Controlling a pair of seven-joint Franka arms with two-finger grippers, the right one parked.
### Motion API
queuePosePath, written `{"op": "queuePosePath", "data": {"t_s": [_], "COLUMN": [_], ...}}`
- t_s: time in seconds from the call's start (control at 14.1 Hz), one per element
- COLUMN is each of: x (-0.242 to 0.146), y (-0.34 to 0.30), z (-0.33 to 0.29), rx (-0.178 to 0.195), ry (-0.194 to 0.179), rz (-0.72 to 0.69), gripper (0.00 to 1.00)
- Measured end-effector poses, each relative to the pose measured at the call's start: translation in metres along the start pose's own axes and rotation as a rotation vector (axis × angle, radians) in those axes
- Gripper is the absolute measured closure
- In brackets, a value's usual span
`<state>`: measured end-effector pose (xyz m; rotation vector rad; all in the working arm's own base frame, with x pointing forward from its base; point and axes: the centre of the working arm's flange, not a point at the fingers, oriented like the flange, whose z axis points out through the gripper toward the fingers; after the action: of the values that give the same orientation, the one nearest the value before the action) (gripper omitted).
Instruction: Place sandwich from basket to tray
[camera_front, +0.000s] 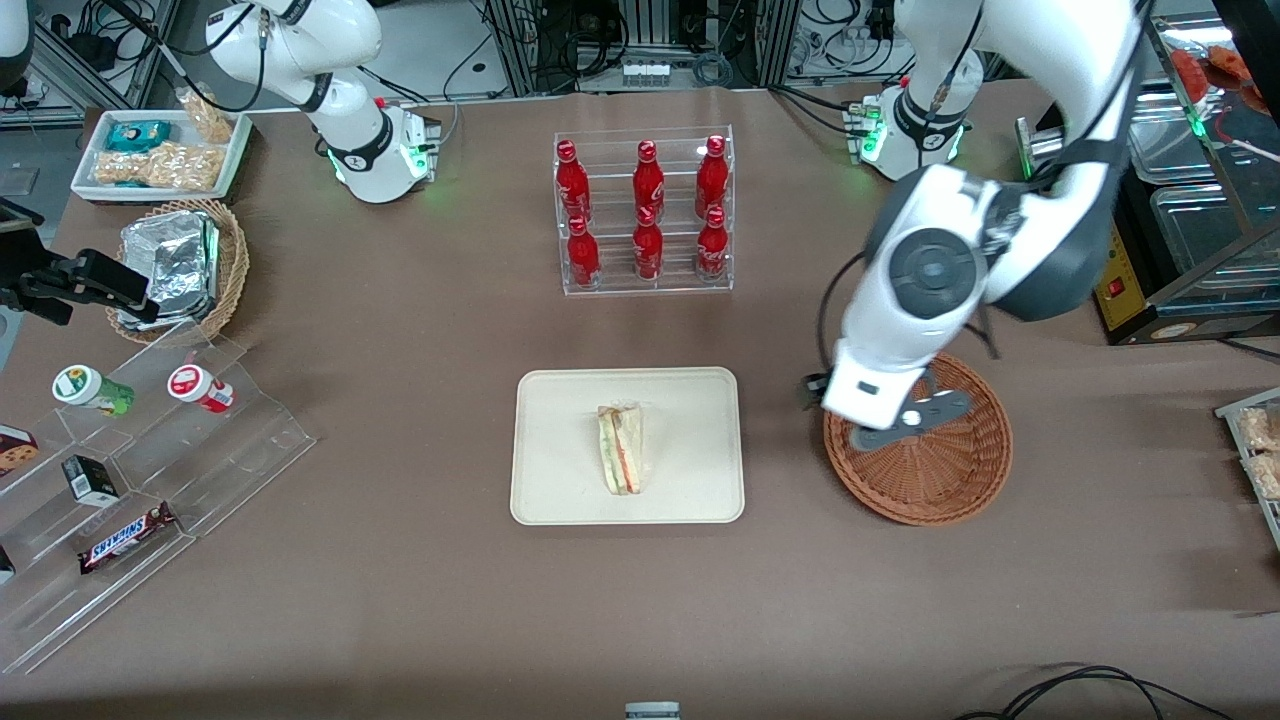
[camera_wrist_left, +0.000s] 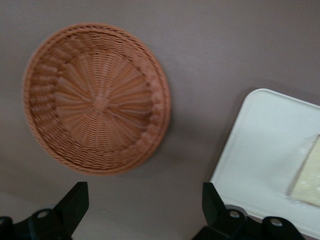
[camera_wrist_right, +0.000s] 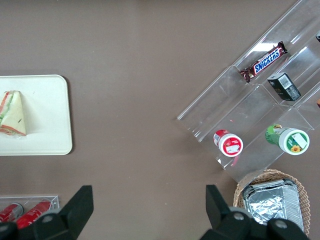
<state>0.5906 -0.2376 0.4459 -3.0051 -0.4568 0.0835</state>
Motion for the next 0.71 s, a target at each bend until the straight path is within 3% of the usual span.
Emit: {"op": "queuePosePath", "data": {"t_s": [0.14,0.42,0.71], "x": [0.007,0.015,0.014], "y": [-0.043,-0.114,-0.145], "z": [-0.003,-0.017,-0.046], "rx": [0.010,-0.048,-0.060], "ry": [-0.006,-0.065,-0.033], "rz": [0.048,0.158,0.216], "gripper": [0.00,0.00,0.00]}}
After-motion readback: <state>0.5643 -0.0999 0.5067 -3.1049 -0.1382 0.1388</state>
